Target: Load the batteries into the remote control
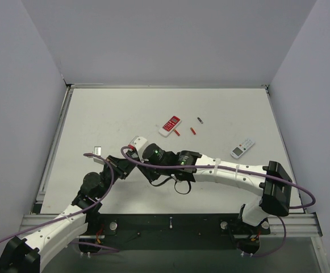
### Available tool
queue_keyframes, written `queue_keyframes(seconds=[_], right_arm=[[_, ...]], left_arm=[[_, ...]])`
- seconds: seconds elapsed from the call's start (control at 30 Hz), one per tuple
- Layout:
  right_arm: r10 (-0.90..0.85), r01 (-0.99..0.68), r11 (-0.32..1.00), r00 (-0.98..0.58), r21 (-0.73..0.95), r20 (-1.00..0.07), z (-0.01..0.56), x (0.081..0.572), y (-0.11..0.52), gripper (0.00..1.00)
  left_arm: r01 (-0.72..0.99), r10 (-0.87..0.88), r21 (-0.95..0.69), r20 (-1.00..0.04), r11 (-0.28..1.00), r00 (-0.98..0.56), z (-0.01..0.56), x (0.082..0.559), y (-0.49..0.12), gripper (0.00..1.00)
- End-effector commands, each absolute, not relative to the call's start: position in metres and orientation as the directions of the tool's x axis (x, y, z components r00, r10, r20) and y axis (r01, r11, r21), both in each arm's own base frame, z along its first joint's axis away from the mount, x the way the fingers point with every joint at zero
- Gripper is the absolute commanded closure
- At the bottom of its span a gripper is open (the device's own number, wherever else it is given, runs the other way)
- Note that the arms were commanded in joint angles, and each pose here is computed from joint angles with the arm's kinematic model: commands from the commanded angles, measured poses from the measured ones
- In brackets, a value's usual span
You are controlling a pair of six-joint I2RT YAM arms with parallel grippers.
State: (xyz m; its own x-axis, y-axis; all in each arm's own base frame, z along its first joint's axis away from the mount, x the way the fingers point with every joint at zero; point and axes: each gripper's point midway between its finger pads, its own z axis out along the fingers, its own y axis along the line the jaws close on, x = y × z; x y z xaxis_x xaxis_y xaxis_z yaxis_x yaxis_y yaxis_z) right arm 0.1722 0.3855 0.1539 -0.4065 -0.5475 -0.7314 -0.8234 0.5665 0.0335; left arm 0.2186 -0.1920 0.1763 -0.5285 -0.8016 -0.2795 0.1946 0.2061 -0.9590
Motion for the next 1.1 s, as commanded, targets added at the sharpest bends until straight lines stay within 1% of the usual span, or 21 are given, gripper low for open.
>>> queue_keyframes(seconds=[0.0, 0.1, 0.27, 0.37, 0.4, 0.47, 0.63, 0.8, 0.97, 1.07], right_arm=[[-0.68, -0.837, 0.545, -0.413, -0.041, -0.607, 0.11, 0.156, 0.365, 0.86], [-0.672, -0.825, 0.563, -0.42, -0.051, -0.61, 0.11, 0.158, 0.364, 0.86], [-0.632, -0.791, 0.608, -0.429, -0.069, -0.645, 0.124, 0.168, 0.36, 0.86], [-0.582, -0.77, 0.637, -0.452, -0.033, -0.676, 0.133, 0.173, 0.36, 0.87], [-0.541, -0.758, 0.652, -0.462, -0.004, -0.702, 0.141, 0.177, 0.362, 0.87], [-0.503, -0.75, 0.661, -0.47, 0.027, -0.725, 0.146, 0.18, 0.362, 0.91], [-0.424, -0.753, 0.653, -0.457, 0.086, -0.782, 0.153, 0.182, 0.367, 0.97], [-0.408, -0.778, 0.62, -0.431, 0.102, -0.805, 0.156, 0.179, 0.371, 0.98], [-0.425, -0.797, 0.594, -0.425, 0.108, -0.799, 0.154, 0.173, 0.371, 0.95], [-0.424, -0.8, 0.591, -0.418, 0.105, -0.803, 0.158, 0.174, 0.373, 0.89]], left_arm=[[0.34, -0.827, -0.939, -0.235, 0.057, -0.511, 0.224, 0.208, -0.19, 1.0], [0.34, -0.824, -0.939, -0.238, 0.058, -0.515, 0.223, 0.207, -0.19, 1.0], [0.331, -0.822, -0.941, -0.246, 0.074, -0.514, 0.217, 0.207, -0.19, 1.0], [0.315, -0.821, -0.945, -0.245, 0.085, -0.516, 0.208, 0.207, -0.189, 1.0], [0.307, -0.821, -0.948, -0.241, 0.085, -0.517, 0.205, 0.207, -0.189, 1.0], [0.287, -0.821, -0.954, -0.23, 0.084, -0.523, 0.196, 0.206, -0.188, 1.0], [0.27, -0.831, -0.962, -0.188, 0.047, -0.524, 0.195, 0.204, -0.185, 1.0], [0.269, -0.838, -0.962, -0.179, 0.041, -0.516, 0.199, 0.205, -0.184, 1.0], [0.266, -0.844, -0.963, -0.171, 0.035, -0.508, 0.2, 0.206, -0.182, 1.0], [0.256, -0.843, -0.966, -0.176, 0.047, -0.509, 0.196, 0.206, -0.182, 1.0]])
